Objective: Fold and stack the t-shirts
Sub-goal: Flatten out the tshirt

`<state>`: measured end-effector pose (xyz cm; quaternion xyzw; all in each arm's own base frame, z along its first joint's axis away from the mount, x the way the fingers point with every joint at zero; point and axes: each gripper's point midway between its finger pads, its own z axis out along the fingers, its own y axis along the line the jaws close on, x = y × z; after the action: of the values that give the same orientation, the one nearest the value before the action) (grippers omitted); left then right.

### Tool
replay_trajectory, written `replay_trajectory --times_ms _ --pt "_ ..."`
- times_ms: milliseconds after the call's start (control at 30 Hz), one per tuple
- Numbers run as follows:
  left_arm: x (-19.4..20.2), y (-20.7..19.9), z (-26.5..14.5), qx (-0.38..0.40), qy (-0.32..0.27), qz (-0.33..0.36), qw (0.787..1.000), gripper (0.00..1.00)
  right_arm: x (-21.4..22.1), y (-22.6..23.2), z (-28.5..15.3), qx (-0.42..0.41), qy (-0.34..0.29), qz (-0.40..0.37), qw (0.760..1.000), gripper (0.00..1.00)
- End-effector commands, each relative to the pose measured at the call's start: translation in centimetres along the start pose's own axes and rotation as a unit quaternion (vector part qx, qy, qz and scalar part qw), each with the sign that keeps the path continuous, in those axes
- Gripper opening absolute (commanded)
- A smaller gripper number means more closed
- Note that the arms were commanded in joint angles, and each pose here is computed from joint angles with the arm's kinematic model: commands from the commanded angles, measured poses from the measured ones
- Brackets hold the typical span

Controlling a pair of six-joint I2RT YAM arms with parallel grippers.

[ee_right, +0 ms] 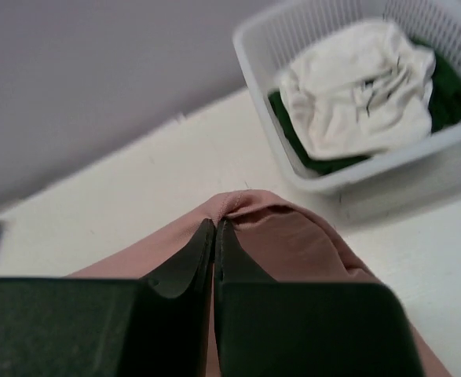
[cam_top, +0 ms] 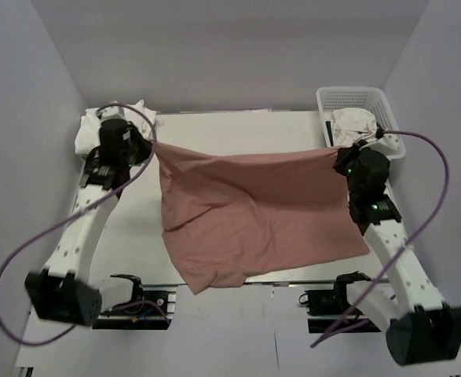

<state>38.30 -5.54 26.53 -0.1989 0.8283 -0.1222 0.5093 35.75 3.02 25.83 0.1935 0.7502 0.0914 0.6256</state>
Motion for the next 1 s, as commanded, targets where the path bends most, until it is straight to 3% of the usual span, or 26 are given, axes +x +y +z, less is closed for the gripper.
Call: replay_trajectory --times_ms 0,200,367,400,467,500,567,600,667,700,767,833,967 --pt "-7.2 -3.3 -9.0 0.095 -0.136 -0.015 0.986 0.00 -7.5 1.2 -5.0 -0.030 -0.102 0.001 0.994 0.00" --pt "-12.0 -5.6 -21.8 0.194 -0.246 -0.023 0.949 0.00 -15.7 2.6 -14.0 -0.074 -0.193 -0.004 0.978 0.00" --pt "-15.2 -6.3 -32.1 0.252 -0.335 -0.016 0.908 0.00 -22.0 5.2 -23.2 -0.167 -0.281 -0.004 0.945 0.00" --pt "-16.1 -6.8 -34.9 0.273 -0.362 -0.010 0.891 0.00 -22.6 5.3 -24.7 -0.177 -0.294 -0.007 0.939 0.00" --pt "-16.7 -6.8 -36.9 0.274 -0.373 -0.003 0.886 0.00 -24.1 5.5 -27.6 -0.192 -0.320 -0.009 0.928 0.00" --pt "-17.7 -6.9 -39.9 0.284 -0.399 0.001 0.872 0.00 -25.2 5.5 -29.4 -0.197 -0.338 -0.006 0.920 0.00" --pt "-18.6 -7.0 -40.9 0.275 -0.404 0.006 0.872 0.00 -26.4 5.3 -31.5 -0.198 -0.353 -0.011 0.914 0.00" --pt "-19.6 -7.0 -44.0 0.284 -0.431 0.009 0.856 0.00 -27.5 5.2 -32.9 -0.198 -0.370 -0.008 0.908 0.00" --pt "-20.6 -7.2 -44.7 0.276 -0.434 0.010 0.858 0.00 -28.9 4.8 -34.4 -0.187 -0.389 -0.005 0.902 0.00" --pt "-21.5 -7.2 -48.2 0.287 -0.465 0.013 0.838 0.00 -30.0 4.7 -36.0 -0.189 -0.405 0.002 0.894 0.00" --pt "-22.6 -7.7 -48.8 0.287 -0.473 0.018 0.833 0.00 -30.4 4.8 -36.1 -0.185 -0.407 -0.005 0.895 0.00" --pt "-23.3 -7.8 -51.2 0.296 -0.502 0.020 0.813 0.00 -31.3 5.1 -36.4 -0.186 -0.411 -0.004 0.893 0.00" --pt "-25.8 -8.4 -47.8 0.272 -0.503 0.006 0.820 0.00 -32.0 5.1 -34.7 -0.165 -0.409 0.002 0.897 0.00"
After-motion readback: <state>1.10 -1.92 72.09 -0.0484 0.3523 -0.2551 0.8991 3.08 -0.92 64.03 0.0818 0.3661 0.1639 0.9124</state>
